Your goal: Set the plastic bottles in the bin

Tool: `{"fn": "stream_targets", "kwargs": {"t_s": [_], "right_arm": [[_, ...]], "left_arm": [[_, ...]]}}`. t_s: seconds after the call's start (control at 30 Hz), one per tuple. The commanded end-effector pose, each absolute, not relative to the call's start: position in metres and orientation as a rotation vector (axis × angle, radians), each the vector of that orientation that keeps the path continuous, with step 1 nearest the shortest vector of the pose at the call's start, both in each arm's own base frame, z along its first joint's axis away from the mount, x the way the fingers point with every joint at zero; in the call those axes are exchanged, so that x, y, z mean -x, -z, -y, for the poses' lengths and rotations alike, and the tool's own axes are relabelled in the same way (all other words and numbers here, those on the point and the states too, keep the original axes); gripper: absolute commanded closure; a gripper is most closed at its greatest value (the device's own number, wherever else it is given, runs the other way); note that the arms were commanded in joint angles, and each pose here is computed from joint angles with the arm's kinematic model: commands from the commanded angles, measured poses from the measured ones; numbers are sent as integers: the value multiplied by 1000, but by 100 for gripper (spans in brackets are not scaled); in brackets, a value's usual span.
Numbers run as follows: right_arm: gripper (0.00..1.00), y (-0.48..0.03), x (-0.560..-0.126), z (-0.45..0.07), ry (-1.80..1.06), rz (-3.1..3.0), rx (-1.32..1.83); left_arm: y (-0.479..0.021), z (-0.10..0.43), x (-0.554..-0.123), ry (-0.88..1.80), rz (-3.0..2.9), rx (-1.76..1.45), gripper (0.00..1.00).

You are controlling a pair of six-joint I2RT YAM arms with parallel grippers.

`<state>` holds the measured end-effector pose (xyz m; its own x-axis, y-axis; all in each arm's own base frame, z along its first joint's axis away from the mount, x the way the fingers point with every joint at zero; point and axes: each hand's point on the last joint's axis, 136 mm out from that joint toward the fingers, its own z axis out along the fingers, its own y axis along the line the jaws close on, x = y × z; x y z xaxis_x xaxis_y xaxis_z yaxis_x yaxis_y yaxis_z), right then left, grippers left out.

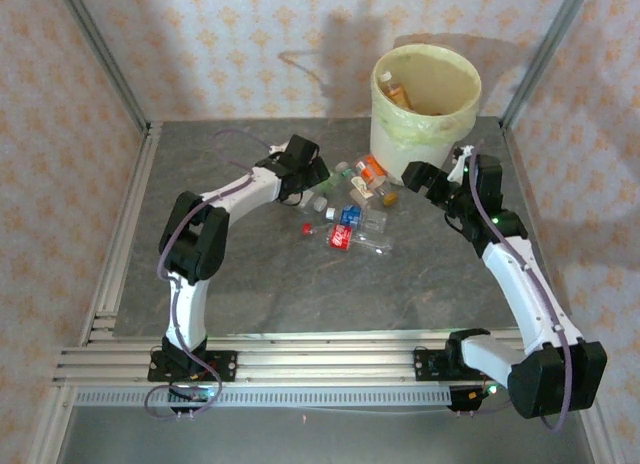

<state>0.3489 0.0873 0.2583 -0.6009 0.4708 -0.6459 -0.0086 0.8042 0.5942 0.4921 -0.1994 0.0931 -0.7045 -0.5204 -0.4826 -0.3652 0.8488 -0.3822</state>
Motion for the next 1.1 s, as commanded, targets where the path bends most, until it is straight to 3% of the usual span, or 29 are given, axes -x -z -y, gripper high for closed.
{"fn": "stream_targets", "kwargs": {"t_s": [0.0,0.6,1.07], "right_arm": [[4,-267,-356,-88,-717,-2098,-353],[4,-260,-369,-95,-784,-2107,-387],[4,-262,-366,-100,-827,-2100,-385]], "left_arm": [[-88,154,-468,140,-2465,666,0],[-125,57,-390,-204,-2446,740,0],[-117,79,-450,-35,-2370,965,0]]}}
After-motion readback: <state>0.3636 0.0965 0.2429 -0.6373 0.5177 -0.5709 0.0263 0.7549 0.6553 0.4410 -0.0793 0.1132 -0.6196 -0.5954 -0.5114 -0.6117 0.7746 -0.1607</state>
